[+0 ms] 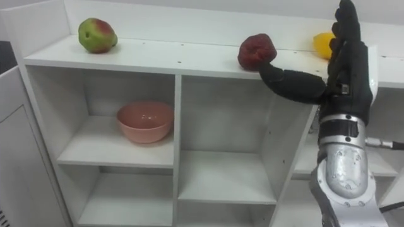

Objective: Arrange fruit in the closet

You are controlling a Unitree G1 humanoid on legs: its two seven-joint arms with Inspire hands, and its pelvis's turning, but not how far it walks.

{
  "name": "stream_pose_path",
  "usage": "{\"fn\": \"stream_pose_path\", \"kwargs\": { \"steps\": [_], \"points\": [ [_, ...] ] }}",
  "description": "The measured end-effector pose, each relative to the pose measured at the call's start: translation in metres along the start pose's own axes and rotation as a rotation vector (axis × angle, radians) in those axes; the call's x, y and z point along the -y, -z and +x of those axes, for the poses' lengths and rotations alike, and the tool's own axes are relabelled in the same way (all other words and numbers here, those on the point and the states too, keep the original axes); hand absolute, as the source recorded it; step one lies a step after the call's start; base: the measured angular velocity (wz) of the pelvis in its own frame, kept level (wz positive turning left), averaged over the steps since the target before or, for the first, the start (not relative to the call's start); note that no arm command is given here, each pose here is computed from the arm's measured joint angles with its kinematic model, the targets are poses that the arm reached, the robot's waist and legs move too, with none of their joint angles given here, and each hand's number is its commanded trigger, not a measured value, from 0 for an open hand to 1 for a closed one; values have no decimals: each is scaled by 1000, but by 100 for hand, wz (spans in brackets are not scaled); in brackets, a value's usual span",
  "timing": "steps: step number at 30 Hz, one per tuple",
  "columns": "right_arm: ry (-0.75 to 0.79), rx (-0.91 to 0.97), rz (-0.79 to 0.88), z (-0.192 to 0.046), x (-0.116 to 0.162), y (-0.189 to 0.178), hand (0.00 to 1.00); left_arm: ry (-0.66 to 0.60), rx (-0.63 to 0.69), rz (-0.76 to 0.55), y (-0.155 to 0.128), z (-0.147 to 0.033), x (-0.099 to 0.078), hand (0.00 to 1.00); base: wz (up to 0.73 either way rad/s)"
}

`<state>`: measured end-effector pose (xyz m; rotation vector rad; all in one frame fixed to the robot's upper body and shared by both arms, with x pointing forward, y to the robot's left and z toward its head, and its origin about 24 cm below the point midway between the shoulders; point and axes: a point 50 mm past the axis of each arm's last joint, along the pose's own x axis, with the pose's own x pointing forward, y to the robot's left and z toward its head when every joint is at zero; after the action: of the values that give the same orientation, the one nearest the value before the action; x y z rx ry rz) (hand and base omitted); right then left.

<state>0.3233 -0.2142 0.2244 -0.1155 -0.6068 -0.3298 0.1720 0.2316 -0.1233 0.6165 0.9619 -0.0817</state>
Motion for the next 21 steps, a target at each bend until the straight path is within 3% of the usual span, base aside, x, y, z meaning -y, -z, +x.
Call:
{"fn": "stream_pose_path", "kwargs": {
  "steps": [14,21],
  "points": [
    [-63,-92,-50,13,-7,13,0,-6,16,33,-22,5,-11,0,0],
    [-108,-132,-69,28,-10,19,0,-14,36,45,-34,7,-26,0,0]
  ]
}}
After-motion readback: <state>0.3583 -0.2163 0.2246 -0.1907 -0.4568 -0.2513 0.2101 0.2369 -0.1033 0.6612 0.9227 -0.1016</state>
